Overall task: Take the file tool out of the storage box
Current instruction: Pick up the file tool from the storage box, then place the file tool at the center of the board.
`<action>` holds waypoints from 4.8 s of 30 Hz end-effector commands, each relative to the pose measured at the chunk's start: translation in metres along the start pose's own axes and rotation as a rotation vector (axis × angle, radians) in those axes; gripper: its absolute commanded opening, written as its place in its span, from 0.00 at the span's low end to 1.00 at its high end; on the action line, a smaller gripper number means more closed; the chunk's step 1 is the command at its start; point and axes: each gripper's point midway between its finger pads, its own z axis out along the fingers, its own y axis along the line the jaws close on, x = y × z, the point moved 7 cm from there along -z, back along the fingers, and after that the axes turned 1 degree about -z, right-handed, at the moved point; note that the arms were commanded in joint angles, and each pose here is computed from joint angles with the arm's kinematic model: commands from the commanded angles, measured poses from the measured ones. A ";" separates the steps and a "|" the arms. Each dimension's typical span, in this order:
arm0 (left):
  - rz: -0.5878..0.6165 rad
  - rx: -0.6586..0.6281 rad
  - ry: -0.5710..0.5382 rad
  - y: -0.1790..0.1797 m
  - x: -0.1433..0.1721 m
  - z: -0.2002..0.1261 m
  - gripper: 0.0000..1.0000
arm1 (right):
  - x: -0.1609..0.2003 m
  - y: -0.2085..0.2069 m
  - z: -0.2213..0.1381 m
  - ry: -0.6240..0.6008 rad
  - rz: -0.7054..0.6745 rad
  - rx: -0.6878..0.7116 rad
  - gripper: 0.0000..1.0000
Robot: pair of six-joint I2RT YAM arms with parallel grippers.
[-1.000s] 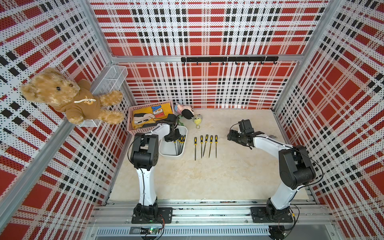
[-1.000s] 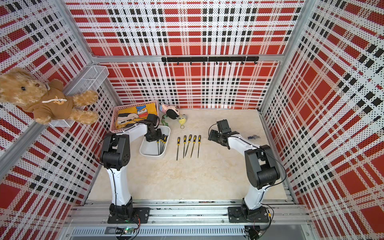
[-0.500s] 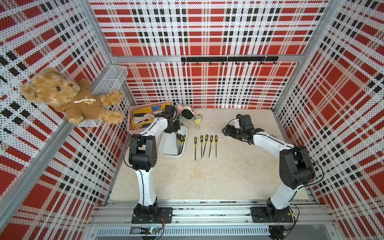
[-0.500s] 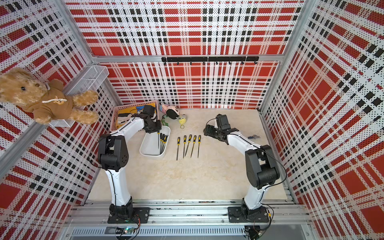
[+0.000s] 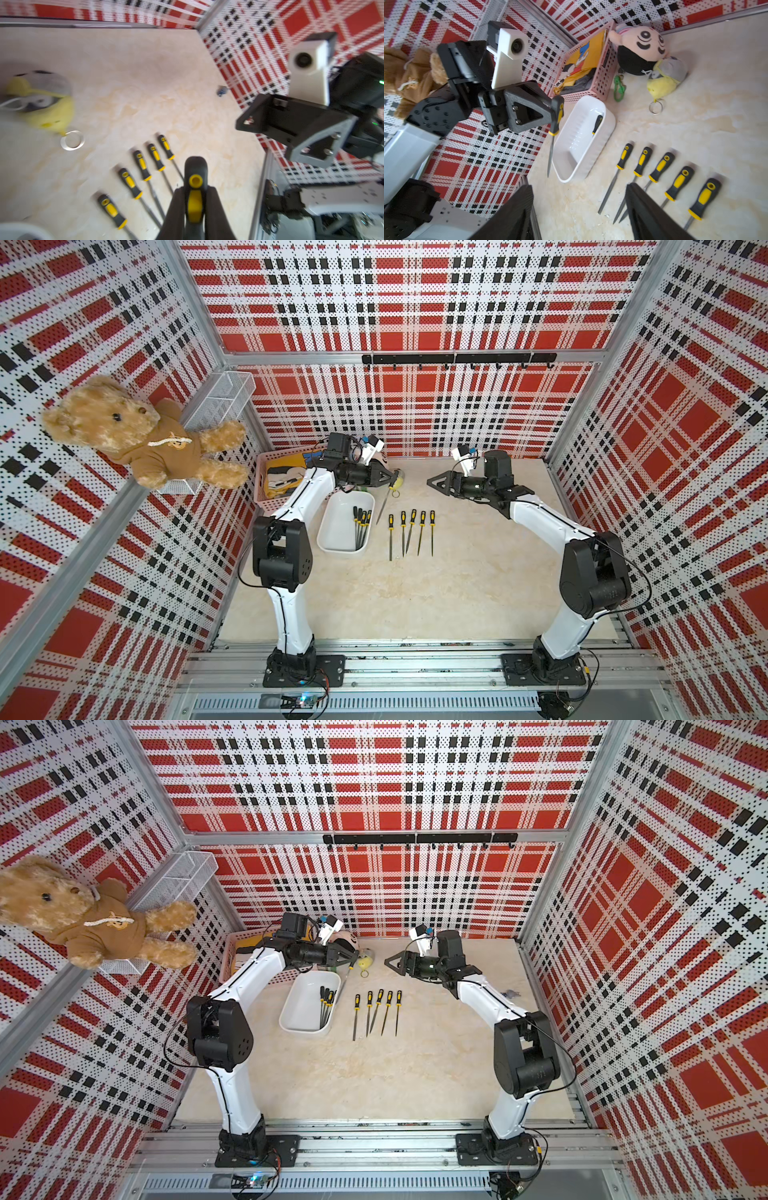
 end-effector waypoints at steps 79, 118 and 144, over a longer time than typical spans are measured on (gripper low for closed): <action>-0.007 -0.554 -0.284 0.049 -0.024 -0.061 0.99 | 0.017 -0.065 0.008 0.493 0.174 0.560 0.00; -0.071 -0.862 -0.205 0.098 0.023 -0.071 0.90 | 0.050 -0.189 0.062 0.512 0.379 0.835 0.05; -0.285 -1.038 0.035 0.140 0.082 -0.045 0.66 | -0.010 -0.149 0.032 0.252 0.227 0.807 0.55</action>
